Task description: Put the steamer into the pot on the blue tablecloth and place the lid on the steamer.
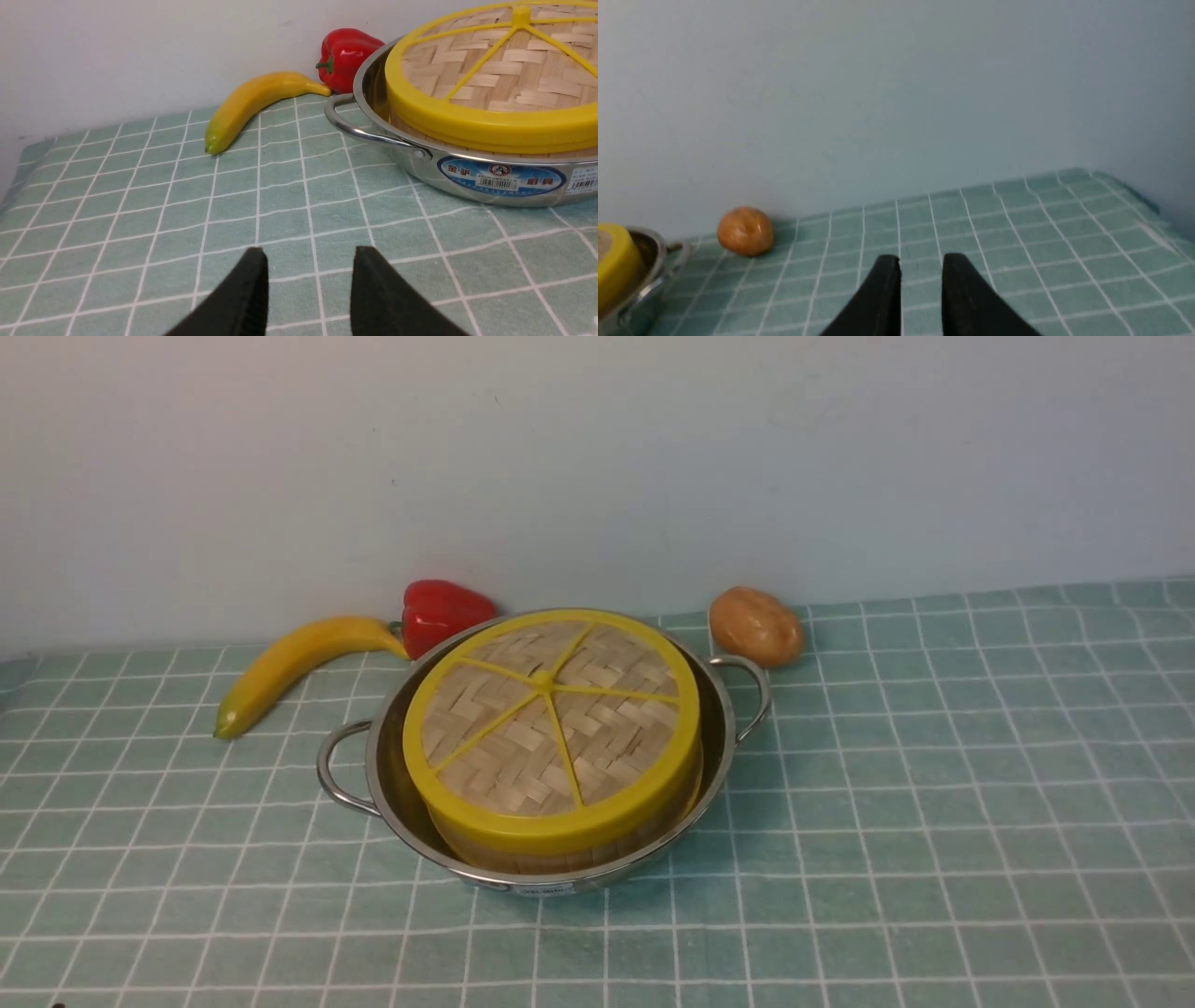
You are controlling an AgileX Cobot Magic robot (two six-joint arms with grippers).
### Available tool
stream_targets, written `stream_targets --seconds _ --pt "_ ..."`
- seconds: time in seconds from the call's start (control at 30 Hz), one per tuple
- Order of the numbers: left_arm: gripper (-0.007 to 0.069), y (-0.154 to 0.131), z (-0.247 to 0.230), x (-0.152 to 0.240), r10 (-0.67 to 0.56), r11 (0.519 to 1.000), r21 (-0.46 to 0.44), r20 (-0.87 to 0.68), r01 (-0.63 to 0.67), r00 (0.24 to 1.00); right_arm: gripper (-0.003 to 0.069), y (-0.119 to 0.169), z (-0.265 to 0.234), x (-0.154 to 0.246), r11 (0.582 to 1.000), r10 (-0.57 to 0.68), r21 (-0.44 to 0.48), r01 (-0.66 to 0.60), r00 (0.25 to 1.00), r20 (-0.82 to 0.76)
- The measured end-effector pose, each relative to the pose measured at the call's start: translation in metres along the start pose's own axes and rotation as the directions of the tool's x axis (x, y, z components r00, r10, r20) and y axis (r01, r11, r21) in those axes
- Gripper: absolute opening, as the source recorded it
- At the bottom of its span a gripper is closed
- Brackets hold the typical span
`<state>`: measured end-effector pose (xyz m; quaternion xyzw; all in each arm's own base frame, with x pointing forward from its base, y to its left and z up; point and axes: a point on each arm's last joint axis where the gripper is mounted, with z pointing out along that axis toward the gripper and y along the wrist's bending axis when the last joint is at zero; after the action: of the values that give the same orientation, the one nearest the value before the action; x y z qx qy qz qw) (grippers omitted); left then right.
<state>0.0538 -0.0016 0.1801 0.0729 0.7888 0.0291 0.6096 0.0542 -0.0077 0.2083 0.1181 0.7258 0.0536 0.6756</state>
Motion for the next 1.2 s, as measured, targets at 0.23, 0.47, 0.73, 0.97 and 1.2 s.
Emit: stream_targets --seconds 0.23,0.47,0.73,0.97,1.2 --pt "0.0243 0.0 0.0 0.0 0.0 1.0 0.0 0.0 0.0 1.0 0.0178 -0.004 0.003 0.017 0.998 -0.055 0.015 0.056 0.997 -0.055" --pt "0.0243 0.0 0.0 0.0 0.0 1.0 0.0 0.0 0.0 1.0 0.0199 -0.004 0.003 0.017 0.988 -0.151 0.009 0.152 0.986 -0.066" --pt "0.0243 0.0 0.0 0.0 0.0 1.0 0.0 0.0 0.0 1.0 0.0219 -0.003 0.006 0.02 0.992 -0.123 -0.007 0.123 0.986 -0.109" --pt "0.0243 0.0 0.0 0.0 0.0 1.0 0.0 0.0 0.0 1.0 0.0236 0.005 0.003 0.021 0.96 -0.268 -0.105 0.259 0.96 -0.079" --pt "0.0243 0.0 0.0 0.0 0.0 1.0 0.0 -0.001 0.0 1.0 0.0239 0.006 0.002 0.021 0.949 -0.301 -0.12 0.291 0.951 -0.072"
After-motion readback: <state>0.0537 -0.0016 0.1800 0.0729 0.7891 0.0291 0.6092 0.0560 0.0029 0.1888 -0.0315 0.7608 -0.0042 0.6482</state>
